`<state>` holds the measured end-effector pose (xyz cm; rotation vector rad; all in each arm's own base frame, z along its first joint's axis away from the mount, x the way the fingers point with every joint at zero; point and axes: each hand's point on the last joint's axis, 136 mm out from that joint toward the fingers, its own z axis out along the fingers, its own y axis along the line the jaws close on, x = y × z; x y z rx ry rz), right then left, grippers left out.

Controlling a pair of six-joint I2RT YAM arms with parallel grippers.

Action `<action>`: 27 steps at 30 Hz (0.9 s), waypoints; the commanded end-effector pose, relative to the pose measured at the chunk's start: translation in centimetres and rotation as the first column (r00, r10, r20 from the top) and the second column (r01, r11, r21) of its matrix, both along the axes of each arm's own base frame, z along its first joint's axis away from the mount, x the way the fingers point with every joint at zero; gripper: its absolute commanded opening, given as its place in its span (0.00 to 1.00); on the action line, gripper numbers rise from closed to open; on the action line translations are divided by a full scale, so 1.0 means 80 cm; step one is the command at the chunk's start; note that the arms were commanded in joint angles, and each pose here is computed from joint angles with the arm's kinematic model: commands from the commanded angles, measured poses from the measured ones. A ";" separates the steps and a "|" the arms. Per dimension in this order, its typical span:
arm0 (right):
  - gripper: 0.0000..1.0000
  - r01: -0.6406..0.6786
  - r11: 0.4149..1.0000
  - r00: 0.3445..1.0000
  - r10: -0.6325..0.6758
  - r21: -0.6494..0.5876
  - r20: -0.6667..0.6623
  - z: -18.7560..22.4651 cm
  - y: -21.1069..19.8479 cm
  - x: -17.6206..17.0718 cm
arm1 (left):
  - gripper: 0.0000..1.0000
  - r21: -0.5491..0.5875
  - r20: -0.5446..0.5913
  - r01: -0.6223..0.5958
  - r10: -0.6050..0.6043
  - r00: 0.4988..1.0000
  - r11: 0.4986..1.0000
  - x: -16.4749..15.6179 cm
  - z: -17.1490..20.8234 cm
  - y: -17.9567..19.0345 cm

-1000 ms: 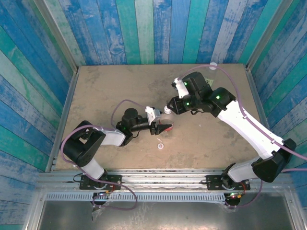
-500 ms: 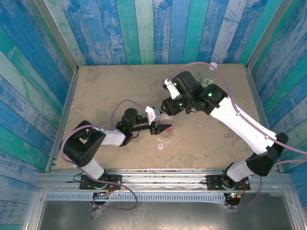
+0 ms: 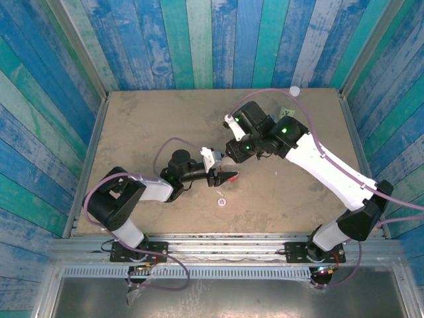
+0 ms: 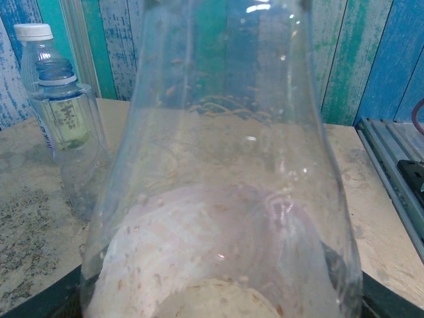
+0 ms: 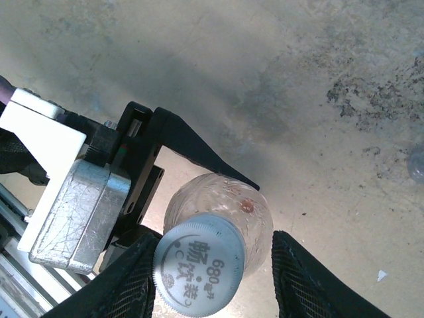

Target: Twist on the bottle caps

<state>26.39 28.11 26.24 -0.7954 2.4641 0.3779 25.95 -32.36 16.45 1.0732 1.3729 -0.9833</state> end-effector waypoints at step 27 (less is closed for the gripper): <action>0.43 0.013 1.000 1.000 -0.013 -0.018 0.003 0.005 -0.016 -0.011 | 0.66 0.028 -0.037 -0.016 0.017 0.999 0.999 0.000 -0.008 0.004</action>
